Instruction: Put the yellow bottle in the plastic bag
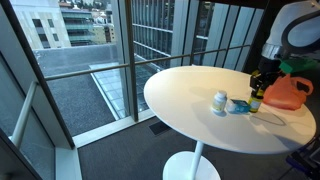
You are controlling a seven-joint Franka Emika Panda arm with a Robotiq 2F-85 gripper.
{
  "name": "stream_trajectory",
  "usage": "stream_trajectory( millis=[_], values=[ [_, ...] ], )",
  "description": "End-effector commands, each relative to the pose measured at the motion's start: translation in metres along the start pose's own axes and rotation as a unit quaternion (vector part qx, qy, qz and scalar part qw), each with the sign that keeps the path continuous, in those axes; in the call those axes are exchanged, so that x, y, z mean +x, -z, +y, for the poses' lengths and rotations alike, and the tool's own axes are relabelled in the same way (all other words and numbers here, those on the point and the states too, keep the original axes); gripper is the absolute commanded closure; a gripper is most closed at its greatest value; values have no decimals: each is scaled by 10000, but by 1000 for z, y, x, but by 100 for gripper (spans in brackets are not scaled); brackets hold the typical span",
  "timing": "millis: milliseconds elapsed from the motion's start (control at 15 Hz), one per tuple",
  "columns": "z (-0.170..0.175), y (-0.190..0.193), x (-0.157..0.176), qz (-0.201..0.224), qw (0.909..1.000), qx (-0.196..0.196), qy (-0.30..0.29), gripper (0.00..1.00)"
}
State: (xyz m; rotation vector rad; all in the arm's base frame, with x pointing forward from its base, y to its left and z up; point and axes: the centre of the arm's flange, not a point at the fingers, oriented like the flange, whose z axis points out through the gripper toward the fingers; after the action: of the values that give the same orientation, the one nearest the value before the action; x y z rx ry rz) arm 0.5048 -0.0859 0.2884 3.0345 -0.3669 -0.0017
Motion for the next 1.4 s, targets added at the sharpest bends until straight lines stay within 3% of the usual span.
stream_trajectory(
  millis=[0,733,1333],
  values=[
    [4,13,3,56,10000,-37,-65,80],
    [29,116,-26,505,9985,-163,-101,80],
    [80,199,-41,1114,9918,-148,-604,80]
  ],
)
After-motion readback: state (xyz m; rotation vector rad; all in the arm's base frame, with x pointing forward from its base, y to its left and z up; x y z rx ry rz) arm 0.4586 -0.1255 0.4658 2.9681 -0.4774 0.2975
